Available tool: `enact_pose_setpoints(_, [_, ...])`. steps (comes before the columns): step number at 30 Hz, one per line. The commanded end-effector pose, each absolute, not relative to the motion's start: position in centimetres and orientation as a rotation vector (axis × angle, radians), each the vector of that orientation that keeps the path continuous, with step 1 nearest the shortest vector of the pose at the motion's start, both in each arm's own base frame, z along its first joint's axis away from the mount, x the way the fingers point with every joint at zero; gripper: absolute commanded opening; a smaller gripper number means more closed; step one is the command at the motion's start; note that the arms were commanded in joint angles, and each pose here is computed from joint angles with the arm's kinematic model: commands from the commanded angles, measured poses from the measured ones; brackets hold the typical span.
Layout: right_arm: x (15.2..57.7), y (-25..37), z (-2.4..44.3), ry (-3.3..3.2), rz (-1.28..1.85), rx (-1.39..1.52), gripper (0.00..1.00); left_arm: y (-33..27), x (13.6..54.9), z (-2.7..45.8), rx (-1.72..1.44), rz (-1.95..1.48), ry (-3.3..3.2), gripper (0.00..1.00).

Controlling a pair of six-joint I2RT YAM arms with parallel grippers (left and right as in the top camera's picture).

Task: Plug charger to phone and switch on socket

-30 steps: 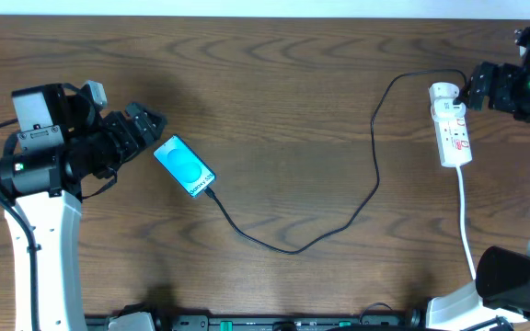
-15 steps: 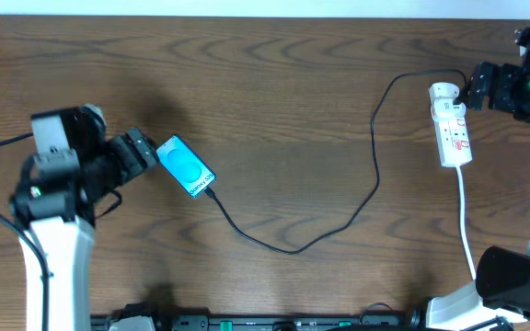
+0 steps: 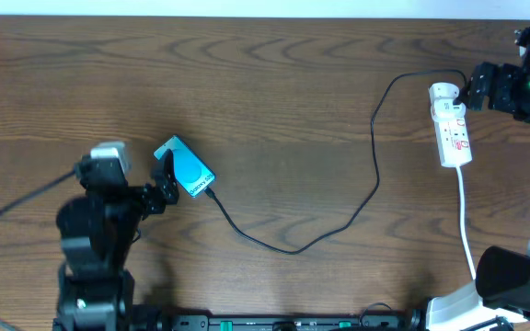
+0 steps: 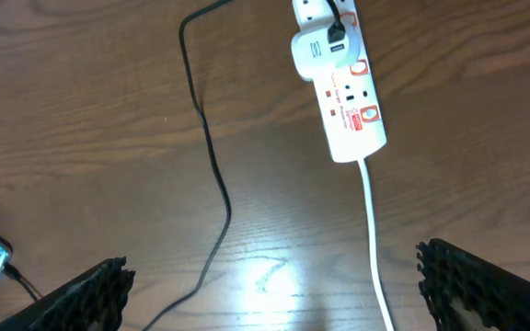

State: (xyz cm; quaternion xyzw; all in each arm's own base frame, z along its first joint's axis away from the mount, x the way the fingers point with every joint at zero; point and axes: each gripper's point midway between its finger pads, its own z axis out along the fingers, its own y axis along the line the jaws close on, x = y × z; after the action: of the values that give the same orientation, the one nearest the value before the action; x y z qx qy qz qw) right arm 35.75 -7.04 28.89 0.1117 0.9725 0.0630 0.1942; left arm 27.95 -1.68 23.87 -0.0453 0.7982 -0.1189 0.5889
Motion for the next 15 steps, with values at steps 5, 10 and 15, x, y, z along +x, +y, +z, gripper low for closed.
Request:
enact_pose_setpoints(5, [35.6,-6.8,29.6,2.71,0.17,0.308,0.99,-1.7,25.8,24.3,-0.025,-0.229,1.498,0.93])
enact_pose_setpoints(10, [35.6,-6.8,29.6,2.71,0.17,0.308,0.99,-1.7,25.3,22.6,-0.016,-0.225,1.449,0.93])
enact_pose_setpoints(15, [35.6,-6.8,29.6,2.71,0.17,0.308,0.99,-1.7,24.8,20.4,0.0,-0.204,1.459,0.93])
